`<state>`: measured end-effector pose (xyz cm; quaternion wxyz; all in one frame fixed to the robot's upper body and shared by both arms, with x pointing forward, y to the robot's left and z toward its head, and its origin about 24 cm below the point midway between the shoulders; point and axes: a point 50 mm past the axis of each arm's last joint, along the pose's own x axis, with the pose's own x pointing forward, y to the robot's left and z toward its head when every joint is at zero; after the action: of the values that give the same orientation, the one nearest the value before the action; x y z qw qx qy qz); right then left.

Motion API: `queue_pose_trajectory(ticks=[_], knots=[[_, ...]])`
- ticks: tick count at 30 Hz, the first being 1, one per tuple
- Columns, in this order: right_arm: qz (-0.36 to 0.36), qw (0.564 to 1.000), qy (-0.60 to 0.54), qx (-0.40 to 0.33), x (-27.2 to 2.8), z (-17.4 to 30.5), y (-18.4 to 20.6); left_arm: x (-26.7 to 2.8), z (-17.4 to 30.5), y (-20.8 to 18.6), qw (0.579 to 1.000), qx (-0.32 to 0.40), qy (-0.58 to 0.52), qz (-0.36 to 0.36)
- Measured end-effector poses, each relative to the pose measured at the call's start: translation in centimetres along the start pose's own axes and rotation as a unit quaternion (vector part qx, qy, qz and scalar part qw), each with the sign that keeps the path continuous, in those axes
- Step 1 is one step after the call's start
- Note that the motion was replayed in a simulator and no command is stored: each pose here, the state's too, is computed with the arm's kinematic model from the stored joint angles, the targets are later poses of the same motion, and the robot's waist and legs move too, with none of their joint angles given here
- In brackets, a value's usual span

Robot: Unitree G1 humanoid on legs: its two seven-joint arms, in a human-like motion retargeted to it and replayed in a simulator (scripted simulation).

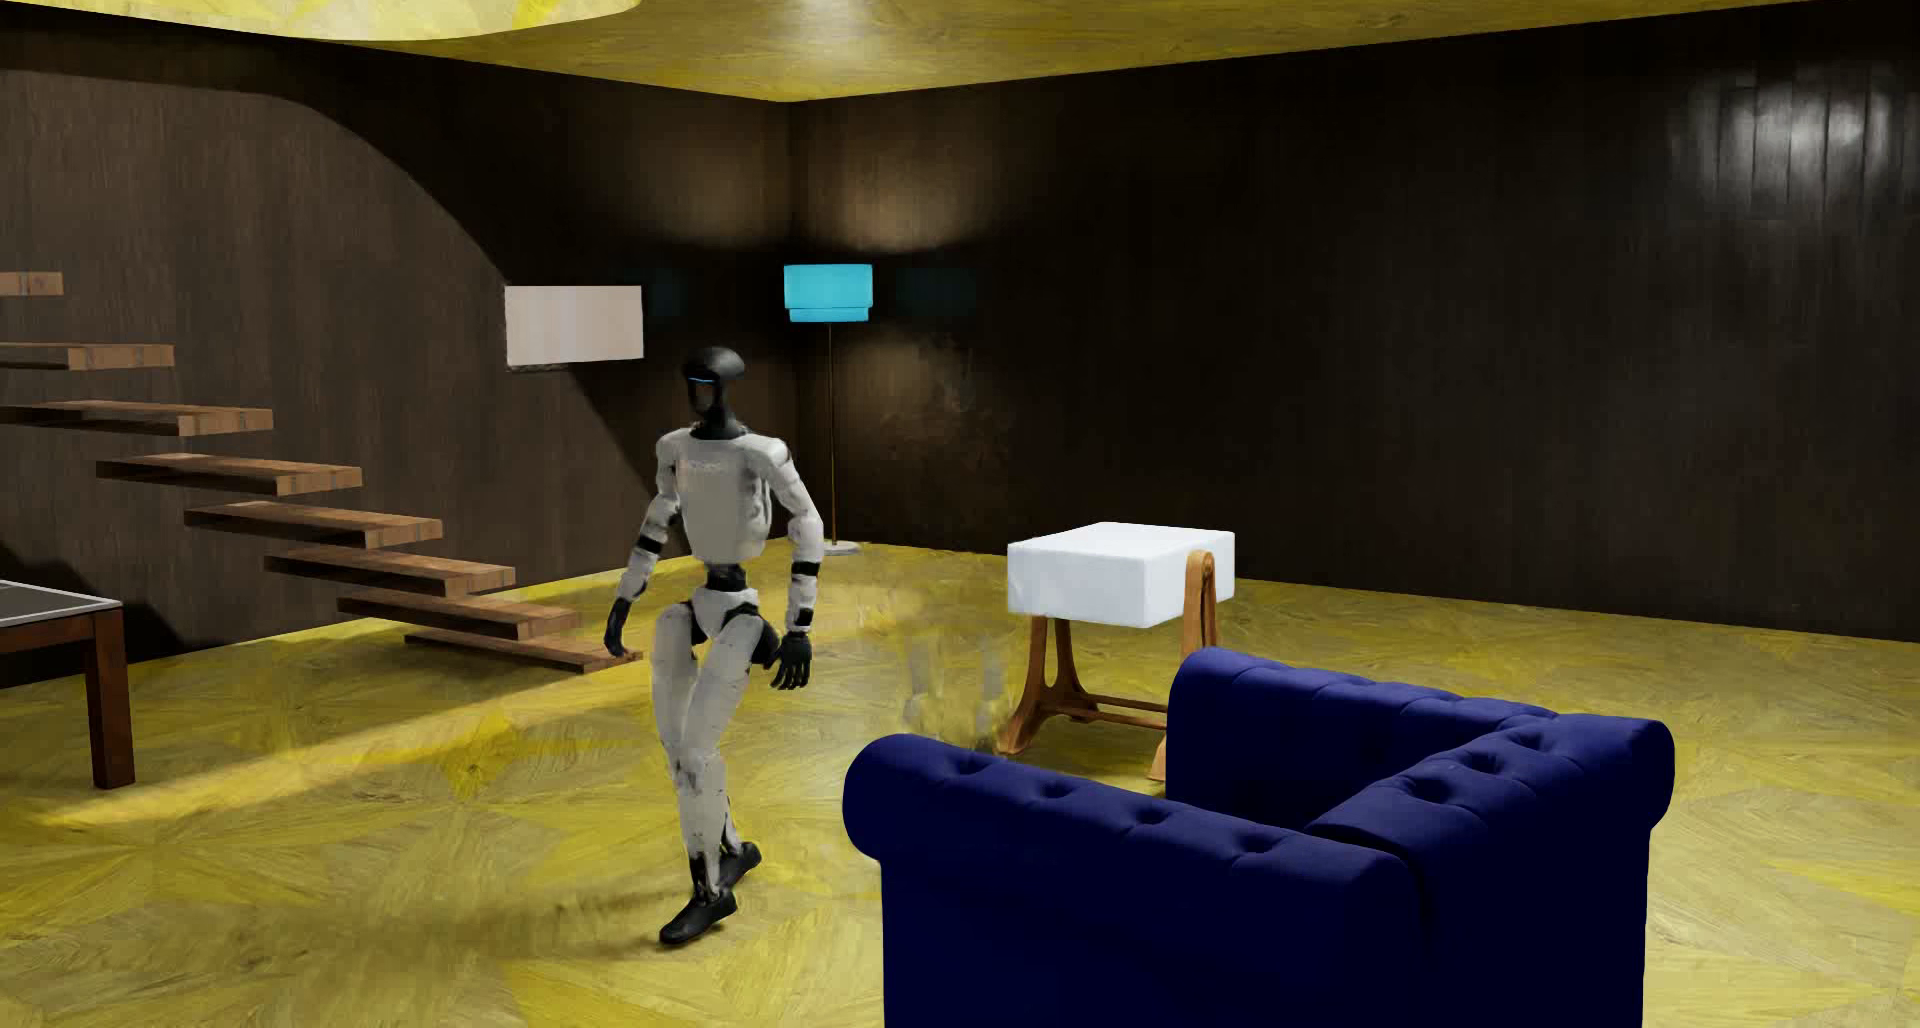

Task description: Go to the light cyan endtable

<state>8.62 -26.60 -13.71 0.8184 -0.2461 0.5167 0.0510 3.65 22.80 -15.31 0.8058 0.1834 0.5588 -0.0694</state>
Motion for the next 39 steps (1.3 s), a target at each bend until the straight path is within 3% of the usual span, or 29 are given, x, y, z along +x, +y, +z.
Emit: queue_pose_trajectory(ticks=[5,10,13,15,18,21,26,32,35,39], knots=[[0.004,1.000,-0.019,0.006,-0.3,0.5,0.5,-2.4,-6.7,-2.5,0.994,-0.003,0.103,-0.031],[0.071,0.996,-0.043,0.016,-0.6,1.6,5.8,-4.4,-10.7,-3.6,0.984,-0.005,0.173,-0.044],[0.120,0.988,-0.090,-0.024,-0.6,4.7,8.6,-2.9,-8.8,-1.8,0.986,0.046,0.154,-0.041],[0.122,0.986,-0.108,-0.043,-0.7,5.4,8.4,-1.8,-6.4,0.1,0.993,0.038,0.110,-0.012],[0.089,0.995,-0.040,-0.024,-0.4,1.8,6.3,-0.7,-2.1,2.9,0.999,0.013,0.034,0.033],[0.083,0.994,0.047,-0.051,-1.0,-3.0,5.1,-0.1,1.9,4.8,0.998,0.003,-0.032,0.061],[0.075,0.985,0.152,-0.031,-3.2,-9.0,4.9,0.1,4.3,7.6,0.991,-0.041,-0.065,0.109],[0.093,0.973,0.206,-0.034,-5.6,-12.6,6.0,1.2,6.4,5.4,0.994,-0.022,-0.078,0.072],[0.093,0.968,0.233,-0.026,-6.8,-14.2,6.2,1.0,4.8,2.9,0.997,0.000,-0.064,0.036],[0.089,0.971,0.221,-0.029,-6.4,-13.7,5.8,-0.1,-2.3,1.3,0.998,-0.019,0.055,0.023]])
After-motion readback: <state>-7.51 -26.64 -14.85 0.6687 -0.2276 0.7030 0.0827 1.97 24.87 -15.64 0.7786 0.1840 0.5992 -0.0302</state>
